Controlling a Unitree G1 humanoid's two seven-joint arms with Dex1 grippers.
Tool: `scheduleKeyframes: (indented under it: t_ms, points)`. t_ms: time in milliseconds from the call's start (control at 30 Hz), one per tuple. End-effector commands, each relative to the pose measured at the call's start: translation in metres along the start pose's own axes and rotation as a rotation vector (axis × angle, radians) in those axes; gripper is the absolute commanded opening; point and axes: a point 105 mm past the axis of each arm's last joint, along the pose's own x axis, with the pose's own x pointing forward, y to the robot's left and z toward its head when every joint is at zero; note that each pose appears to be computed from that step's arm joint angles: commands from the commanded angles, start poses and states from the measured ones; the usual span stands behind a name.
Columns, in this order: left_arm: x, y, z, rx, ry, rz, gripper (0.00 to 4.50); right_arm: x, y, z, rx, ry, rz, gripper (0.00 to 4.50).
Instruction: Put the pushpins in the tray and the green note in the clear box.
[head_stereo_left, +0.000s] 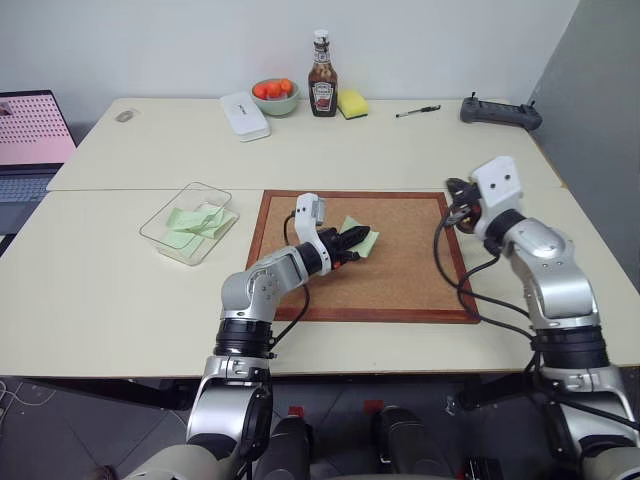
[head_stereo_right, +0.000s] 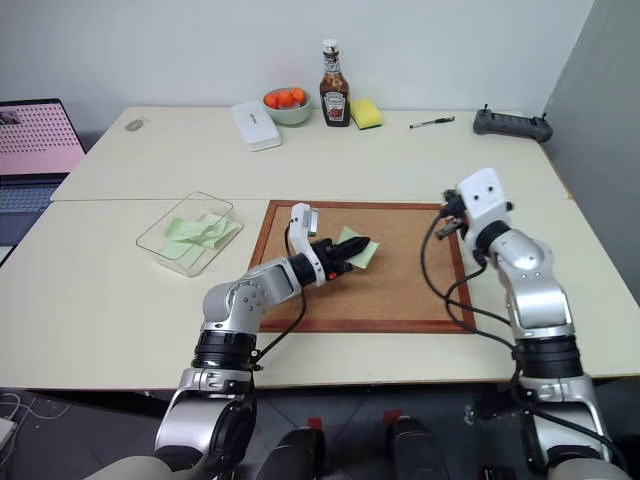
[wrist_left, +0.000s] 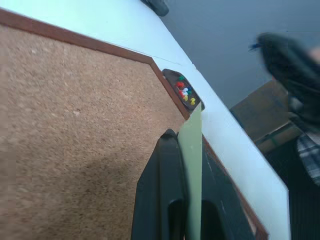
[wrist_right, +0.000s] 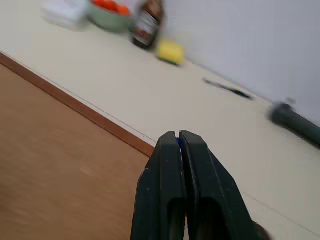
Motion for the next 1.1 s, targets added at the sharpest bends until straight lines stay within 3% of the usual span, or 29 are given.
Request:
scheduleKeyframes:
  t_ms: [33,400,533,700,1100]
  points:
    - [-0.001,-0.015,0.016,0.099,-0.042,-0.04,0.02,0.008,-0.018,-0.01,-0.131,0.045,-0.066,0.0]
    - [0.0,-0.02,0.017,0.138,-0.048,-0.043,0.02,0.029,-0.019,-0.052,-0.211,0.167,-0.093,0.0]
    - [-0.001,-0.019,0.016,0.141,-0.047,-0.038,0.0,0.03,-0.018,-0.062,-0.21,0.193,-0.088,0.62]
    - [-0.001,-0.019,0.017,0.142,-0.048,-0.034,0.0,0.029,-0.022,-0.064,-0.209,0.199,-0.106,1.84]
    - [0.0,-0.019,0.02,0.143,-0.06,-0.032,0.0,0.025,-0.044,-0.046,-0.204,0.128,-0.211,4.46]
